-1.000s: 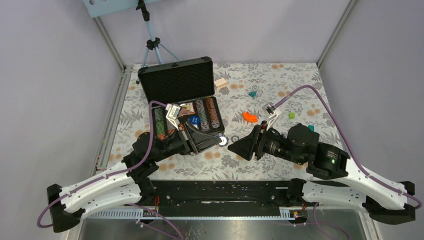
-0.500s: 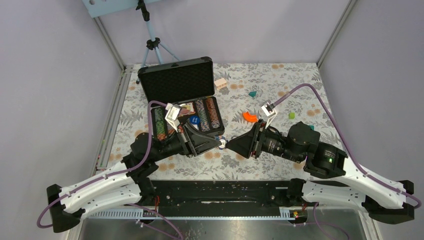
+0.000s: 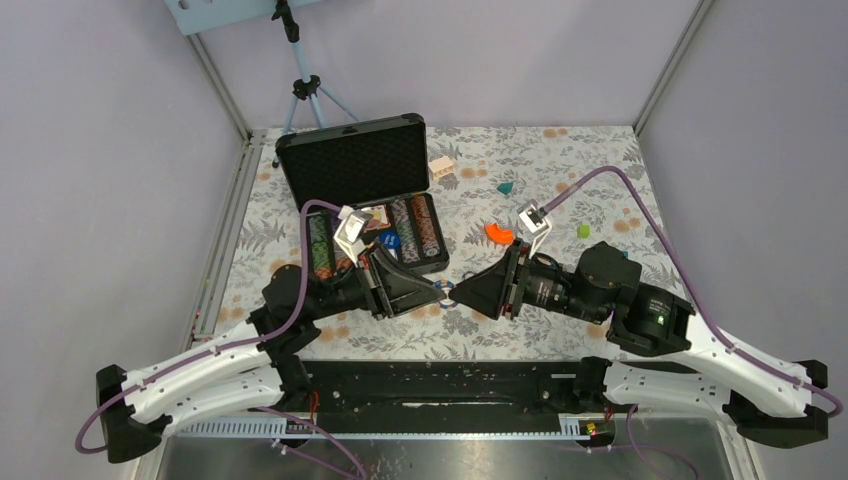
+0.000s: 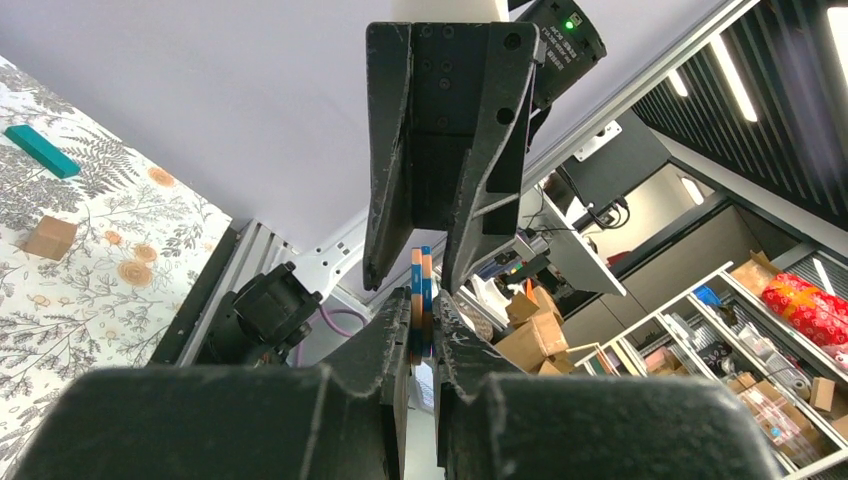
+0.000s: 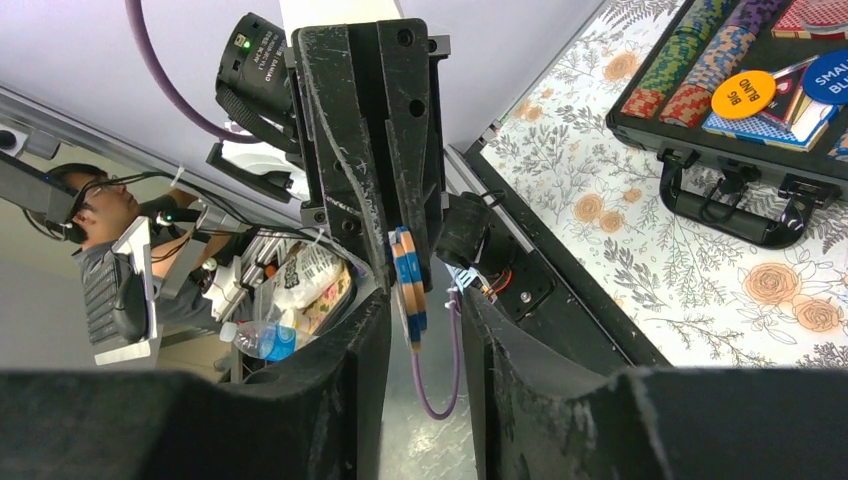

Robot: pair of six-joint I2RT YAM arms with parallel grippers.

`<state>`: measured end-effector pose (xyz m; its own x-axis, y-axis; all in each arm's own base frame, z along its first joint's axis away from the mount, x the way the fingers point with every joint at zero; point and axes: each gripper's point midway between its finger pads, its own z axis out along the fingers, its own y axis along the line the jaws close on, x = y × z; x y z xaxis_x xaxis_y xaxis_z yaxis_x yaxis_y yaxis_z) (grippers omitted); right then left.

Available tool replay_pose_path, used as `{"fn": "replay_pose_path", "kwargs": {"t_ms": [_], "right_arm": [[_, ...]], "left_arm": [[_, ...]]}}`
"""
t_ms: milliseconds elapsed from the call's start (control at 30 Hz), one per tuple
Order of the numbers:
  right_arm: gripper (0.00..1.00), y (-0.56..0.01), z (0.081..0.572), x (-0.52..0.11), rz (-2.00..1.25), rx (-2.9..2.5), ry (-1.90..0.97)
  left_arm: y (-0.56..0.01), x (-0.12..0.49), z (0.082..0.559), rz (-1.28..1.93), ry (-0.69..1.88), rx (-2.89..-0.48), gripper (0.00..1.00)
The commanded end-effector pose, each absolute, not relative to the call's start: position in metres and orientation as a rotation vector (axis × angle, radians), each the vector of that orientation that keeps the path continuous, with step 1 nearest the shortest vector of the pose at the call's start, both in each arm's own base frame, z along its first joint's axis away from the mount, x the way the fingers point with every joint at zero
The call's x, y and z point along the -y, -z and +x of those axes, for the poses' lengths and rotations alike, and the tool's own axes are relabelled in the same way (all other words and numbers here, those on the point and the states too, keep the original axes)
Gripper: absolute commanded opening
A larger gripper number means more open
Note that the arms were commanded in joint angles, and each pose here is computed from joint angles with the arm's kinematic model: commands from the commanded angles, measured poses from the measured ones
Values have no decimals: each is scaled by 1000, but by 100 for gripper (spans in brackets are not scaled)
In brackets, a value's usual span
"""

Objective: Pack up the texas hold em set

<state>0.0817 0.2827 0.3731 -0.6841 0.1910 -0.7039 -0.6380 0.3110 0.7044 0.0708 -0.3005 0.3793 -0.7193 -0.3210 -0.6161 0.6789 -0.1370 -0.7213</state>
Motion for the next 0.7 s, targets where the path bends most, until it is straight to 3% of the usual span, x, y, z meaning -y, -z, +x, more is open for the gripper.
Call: {"fn": "replay_pose_path", "kwargs": {"t_ms": [0,333,500,567,667], "right_arm": [[38,-400,78,-287,-430,-1764,-1524],[25,-400,76,-292,-445,-1764,-1538],[0,-400,77,-294,-444,-1764,-1542],[0,-400,78,-293,-441,-1761,-1533],[0,-400,82,-290,-436,-1744,-1501]], "left_arm": [[-416,292,56,475,1986,-1314,0],[-417,294,54,492,1994,-1310,0],[-413,295,57,483,1984,-1327,2],[-411,296,58,478,1971,-1340,12],[-408,294,62,462,1935,-1361,45]]}}
